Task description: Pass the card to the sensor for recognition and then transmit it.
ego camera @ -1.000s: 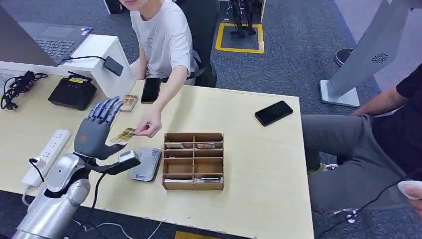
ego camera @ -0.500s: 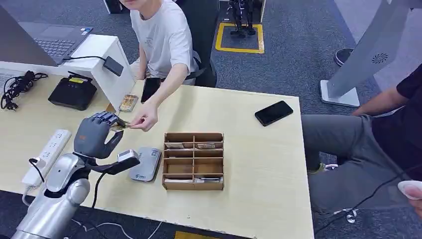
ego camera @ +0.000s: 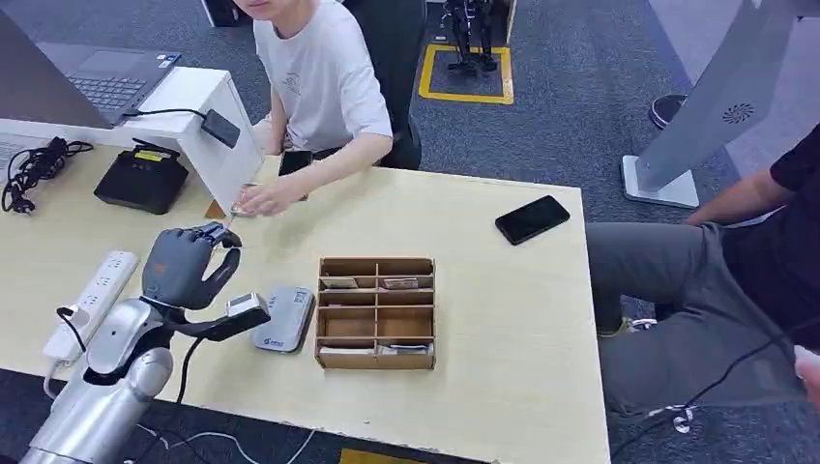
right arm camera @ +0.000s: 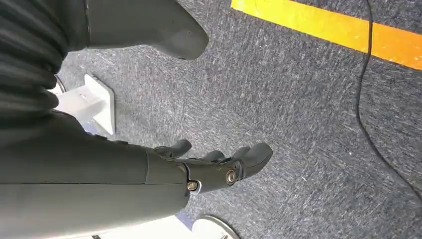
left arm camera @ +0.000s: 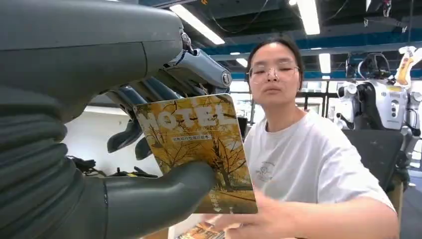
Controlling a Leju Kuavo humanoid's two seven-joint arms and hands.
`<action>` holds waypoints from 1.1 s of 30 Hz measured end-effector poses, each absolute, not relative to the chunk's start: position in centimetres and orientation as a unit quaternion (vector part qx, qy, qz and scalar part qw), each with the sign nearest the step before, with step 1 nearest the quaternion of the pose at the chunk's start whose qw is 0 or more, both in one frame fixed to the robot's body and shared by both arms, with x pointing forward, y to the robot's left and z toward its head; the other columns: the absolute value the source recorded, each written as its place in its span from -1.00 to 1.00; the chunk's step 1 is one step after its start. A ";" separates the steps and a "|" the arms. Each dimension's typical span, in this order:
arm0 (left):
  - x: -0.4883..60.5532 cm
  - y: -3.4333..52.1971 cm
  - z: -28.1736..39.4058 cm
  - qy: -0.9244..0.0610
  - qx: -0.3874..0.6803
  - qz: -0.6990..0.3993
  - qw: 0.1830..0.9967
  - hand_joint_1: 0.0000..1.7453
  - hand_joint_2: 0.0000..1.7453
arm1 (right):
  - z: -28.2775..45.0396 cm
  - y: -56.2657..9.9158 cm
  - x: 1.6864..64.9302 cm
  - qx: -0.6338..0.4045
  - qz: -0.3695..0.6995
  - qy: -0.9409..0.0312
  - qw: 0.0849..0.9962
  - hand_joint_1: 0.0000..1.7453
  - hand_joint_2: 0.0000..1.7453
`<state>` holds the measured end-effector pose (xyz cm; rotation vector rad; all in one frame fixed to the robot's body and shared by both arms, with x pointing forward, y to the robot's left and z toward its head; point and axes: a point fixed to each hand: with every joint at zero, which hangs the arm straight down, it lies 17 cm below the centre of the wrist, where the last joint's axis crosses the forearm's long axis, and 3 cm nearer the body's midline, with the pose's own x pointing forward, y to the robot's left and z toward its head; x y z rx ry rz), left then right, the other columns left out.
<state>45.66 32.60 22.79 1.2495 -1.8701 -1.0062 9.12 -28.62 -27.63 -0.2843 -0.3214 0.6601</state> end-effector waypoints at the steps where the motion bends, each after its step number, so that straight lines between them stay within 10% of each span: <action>1: 45.7 32.6 22.8 -0.716 0.479 -0.385 0.332 0.84 1.00 | -27.6 -28.6 9.1 -0.138 0.322 -0.157 0.924 -1.00 1.00; 10: 45.4 32.2 23.2 -0.750 0.436 -0.355 0.348 1.00 1.00 | -27.6 -28.6 9.1 -0.138 0.322 -0.157 0.923 -1.00 1.00; 19: 47.1 28.8 17.6 -0.740 0.170 -0.230 0.608 1.00 1.00 | -27.6 -28.3 8.8 -0.140 0.305 -0.155 0.929 -1.00 1.00; 33: 47.7 31.2 15.1 -0.715 0.166 -0.164 0.660 1.00 1.00 | -27.6 -28.6 8.4 -0.150 0.306 -0.154 0.927 -1.00 1.00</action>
